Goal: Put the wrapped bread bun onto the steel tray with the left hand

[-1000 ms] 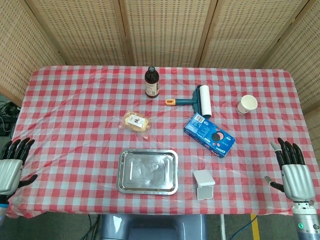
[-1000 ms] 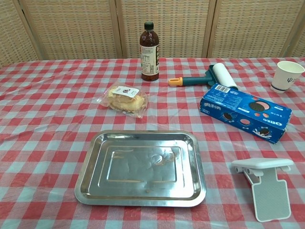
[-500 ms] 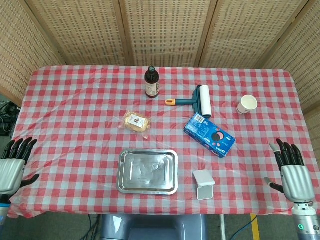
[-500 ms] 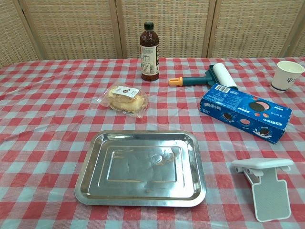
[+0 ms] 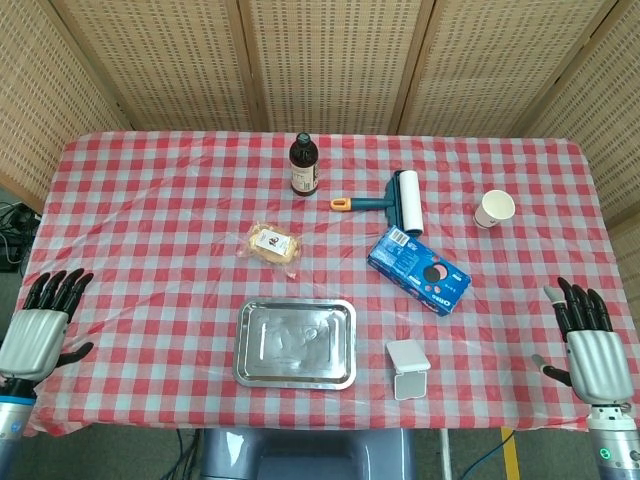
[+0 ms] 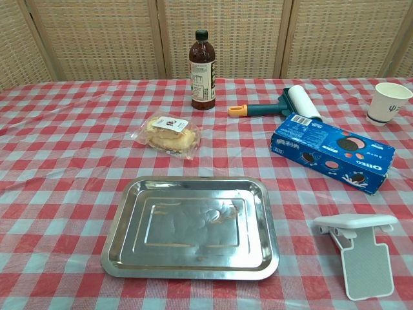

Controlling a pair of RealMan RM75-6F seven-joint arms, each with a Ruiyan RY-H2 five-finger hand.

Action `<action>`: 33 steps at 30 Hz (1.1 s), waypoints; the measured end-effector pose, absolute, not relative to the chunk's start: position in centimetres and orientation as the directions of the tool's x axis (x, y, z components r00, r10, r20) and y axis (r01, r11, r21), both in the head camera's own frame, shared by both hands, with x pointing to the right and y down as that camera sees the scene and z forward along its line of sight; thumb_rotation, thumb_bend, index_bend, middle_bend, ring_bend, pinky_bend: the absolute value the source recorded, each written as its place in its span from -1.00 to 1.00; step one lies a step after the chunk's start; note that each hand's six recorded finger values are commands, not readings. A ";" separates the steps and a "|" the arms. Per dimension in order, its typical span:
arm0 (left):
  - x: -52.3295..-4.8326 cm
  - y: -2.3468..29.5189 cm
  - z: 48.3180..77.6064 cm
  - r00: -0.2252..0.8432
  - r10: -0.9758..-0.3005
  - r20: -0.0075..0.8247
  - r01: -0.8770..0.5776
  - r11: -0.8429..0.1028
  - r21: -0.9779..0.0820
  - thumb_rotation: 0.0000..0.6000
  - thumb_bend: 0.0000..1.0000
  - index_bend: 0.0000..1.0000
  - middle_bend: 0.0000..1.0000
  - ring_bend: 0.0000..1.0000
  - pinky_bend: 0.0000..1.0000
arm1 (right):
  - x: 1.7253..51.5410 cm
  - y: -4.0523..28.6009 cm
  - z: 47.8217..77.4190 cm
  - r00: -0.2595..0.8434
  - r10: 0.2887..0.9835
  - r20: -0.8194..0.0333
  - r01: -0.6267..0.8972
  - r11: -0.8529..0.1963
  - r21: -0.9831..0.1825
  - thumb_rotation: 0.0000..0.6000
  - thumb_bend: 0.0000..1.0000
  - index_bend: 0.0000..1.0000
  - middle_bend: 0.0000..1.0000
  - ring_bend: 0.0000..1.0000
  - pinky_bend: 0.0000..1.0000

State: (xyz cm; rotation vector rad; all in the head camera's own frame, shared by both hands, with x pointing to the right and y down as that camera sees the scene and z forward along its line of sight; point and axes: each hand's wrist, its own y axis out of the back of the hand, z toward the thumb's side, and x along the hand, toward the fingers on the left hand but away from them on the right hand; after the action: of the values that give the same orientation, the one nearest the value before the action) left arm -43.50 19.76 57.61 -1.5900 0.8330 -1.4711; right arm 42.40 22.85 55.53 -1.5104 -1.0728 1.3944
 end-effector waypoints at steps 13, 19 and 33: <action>-34.6 10.4 61.6 0.303 -0.827 0.474 0.095 -0.469 -0.878 1.00 -0.71 -0.99 -1.00 -1.00 -0.91 | 41.7 22.9 57.4 0.062 0.926 -0.374 0.060 -0.377 -0.924 1.00 -1.00 -1.00 -1.00 -1.00 -1.00; -29.1 7.4 64.6 0.375 -0.778 0.504 0.162 -0.480 -0.862 1.00 -0.71 -0.95 -1.00 -1.00 -0.88 | 41.7 22.7 57.9 0.064 0.919 -0.388 0.079 -0.393 -0.916 1.00 -1.00 -1.00 -1.00 -1.00 -1.00; -19.0 4.9 70.1 0.403 -0.680 0.613 0.219 -0.579 -0.785 1.00 -0.67 -0.87 -1.00 -1.00 -0.83 | 42.3 22.2 58.4 0.058 0.914 -0.401 0.135 -0.405 -0.904 1.00 -1.00 -1.00 -1.00 -1.00 -1.00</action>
State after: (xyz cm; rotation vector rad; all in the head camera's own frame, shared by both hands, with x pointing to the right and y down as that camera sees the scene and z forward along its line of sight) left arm -18.98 4.95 70.06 -1.7934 0.4002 -1.3036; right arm 42.32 22.16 58.36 -1.6393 -1.0681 1.4149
